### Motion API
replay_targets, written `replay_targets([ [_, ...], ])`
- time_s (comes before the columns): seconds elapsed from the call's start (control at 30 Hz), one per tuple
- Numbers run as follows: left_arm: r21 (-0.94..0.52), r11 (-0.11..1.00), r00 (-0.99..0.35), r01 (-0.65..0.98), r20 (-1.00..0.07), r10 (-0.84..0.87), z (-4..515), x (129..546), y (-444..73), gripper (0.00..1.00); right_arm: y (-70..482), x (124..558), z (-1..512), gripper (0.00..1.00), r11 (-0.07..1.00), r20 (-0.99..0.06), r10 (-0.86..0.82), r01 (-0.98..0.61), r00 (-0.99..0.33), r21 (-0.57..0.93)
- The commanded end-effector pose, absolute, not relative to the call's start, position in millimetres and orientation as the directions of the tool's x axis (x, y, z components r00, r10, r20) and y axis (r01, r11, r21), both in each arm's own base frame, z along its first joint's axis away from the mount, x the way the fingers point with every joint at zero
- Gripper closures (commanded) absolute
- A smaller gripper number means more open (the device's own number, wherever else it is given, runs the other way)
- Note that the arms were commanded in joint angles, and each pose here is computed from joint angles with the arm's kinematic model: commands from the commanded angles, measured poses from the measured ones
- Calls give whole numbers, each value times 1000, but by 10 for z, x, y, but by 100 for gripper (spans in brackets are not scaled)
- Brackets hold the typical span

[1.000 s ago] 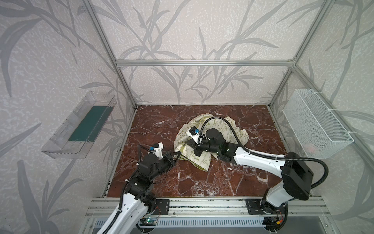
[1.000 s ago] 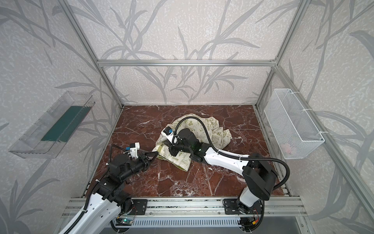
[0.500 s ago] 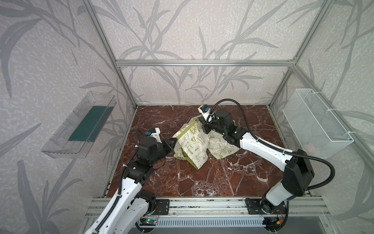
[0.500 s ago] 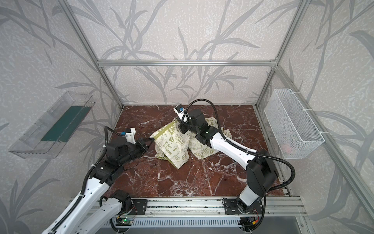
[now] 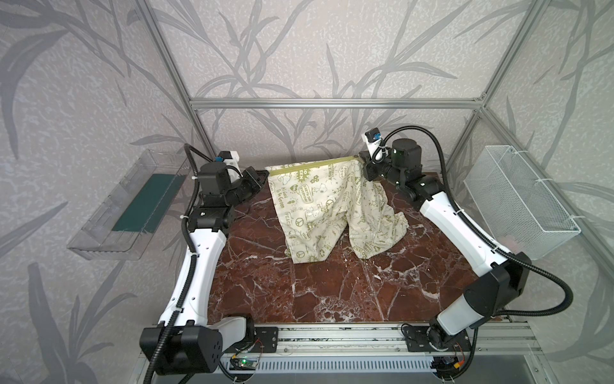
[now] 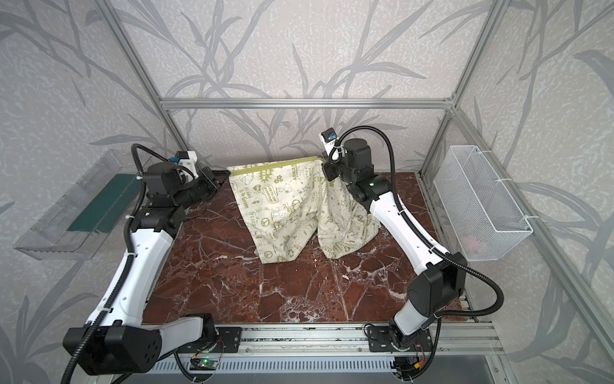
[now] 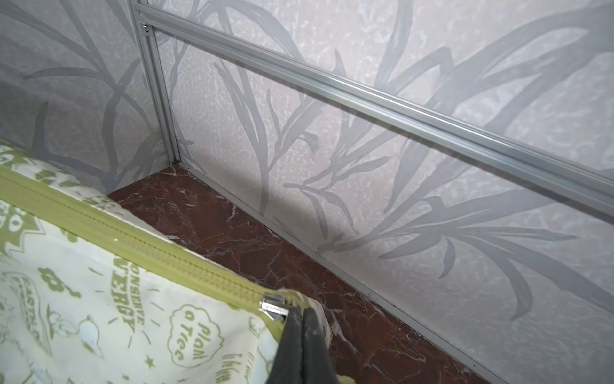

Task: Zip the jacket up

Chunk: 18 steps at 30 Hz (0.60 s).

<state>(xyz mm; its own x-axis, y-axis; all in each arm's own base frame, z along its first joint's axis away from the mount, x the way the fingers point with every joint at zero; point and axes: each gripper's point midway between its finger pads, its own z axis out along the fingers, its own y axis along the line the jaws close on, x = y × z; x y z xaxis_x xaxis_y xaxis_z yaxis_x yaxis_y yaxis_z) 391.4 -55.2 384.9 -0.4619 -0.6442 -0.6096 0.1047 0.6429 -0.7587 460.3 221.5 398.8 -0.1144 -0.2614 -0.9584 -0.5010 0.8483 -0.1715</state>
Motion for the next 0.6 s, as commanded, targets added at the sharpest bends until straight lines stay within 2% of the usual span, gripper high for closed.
replay_targets([
  [0.0,-737,667,-360,109,-655,-664,4140,4044,-265,100,1689,4693,4449,100,916,-968,-238,-349,-77,-198],
  [0.4,-711,687,-225,151,-701,-677,4770,4359,190,100,891,4814,5015,100,965,-968,-242,-118,-63,-233],
  [0.57,-715,683,-220,151,-698,-682,4807,4442,250,100,647,4813,5163,100,970,-968,-243,-33,-63,-241],
])
